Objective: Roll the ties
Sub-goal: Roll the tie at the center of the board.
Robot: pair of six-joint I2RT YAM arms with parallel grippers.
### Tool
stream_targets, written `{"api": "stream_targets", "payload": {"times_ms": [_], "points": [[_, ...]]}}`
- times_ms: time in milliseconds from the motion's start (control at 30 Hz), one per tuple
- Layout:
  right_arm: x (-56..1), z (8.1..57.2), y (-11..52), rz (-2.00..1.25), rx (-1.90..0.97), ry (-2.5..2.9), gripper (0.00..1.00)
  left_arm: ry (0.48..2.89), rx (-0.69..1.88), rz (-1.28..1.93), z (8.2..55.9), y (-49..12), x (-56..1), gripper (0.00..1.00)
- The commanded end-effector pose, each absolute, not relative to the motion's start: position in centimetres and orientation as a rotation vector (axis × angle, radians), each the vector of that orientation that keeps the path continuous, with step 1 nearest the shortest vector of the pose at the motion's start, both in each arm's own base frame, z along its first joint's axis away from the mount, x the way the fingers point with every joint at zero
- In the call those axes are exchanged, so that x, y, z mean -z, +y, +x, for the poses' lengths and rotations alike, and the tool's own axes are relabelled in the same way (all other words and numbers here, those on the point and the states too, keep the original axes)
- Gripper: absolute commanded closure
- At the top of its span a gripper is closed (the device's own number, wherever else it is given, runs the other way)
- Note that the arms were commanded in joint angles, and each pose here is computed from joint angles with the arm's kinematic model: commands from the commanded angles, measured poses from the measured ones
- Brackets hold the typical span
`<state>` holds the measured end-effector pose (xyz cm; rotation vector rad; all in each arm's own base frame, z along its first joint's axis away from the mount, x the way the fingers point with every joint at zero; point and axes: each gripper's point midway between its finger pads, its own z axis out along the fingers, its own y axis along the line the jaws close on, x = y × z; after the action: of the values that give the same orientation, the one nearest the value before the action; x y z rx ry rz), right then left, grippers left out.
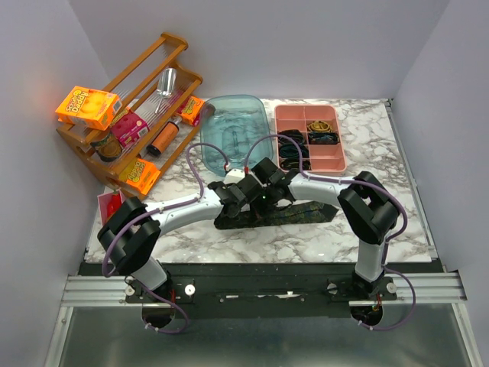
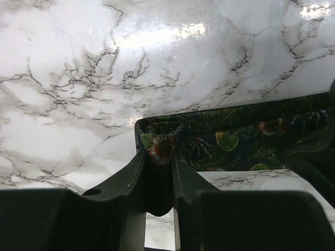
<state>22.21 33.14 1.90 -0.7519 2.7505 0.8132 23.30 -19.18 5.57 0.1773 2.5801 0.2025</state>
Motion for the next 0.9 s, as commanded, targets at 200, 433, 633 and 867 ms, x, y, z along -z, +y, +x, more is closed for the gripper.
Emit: {"api": "stream_targets", "payload": {"times_ms": [200,433,633,867], "points": [[0.7,22.2,31.3,-0.750,-0.666,2.805,0.99,2.538,-0.507,0.230,23.1,-15.0,-5.9,0.86],[-1.3,22.6,32.5,-0.776,-0.743,2.746,0.99,2.526,-0.570,0.232,23.1,-14.1,-6.1,0.90],[-4.6,23.0,33.4,-0.745,-0.829,2.656,0.99,2.500,-0.593,0.212,23.7,-13.2,-7.0,0.99],[-5.2,23.2,32.5,-0.681,-0.850,2.647,0.99,2.487,-0.711,0.258,24.0,-12.2,-7.2,1.00]]}}
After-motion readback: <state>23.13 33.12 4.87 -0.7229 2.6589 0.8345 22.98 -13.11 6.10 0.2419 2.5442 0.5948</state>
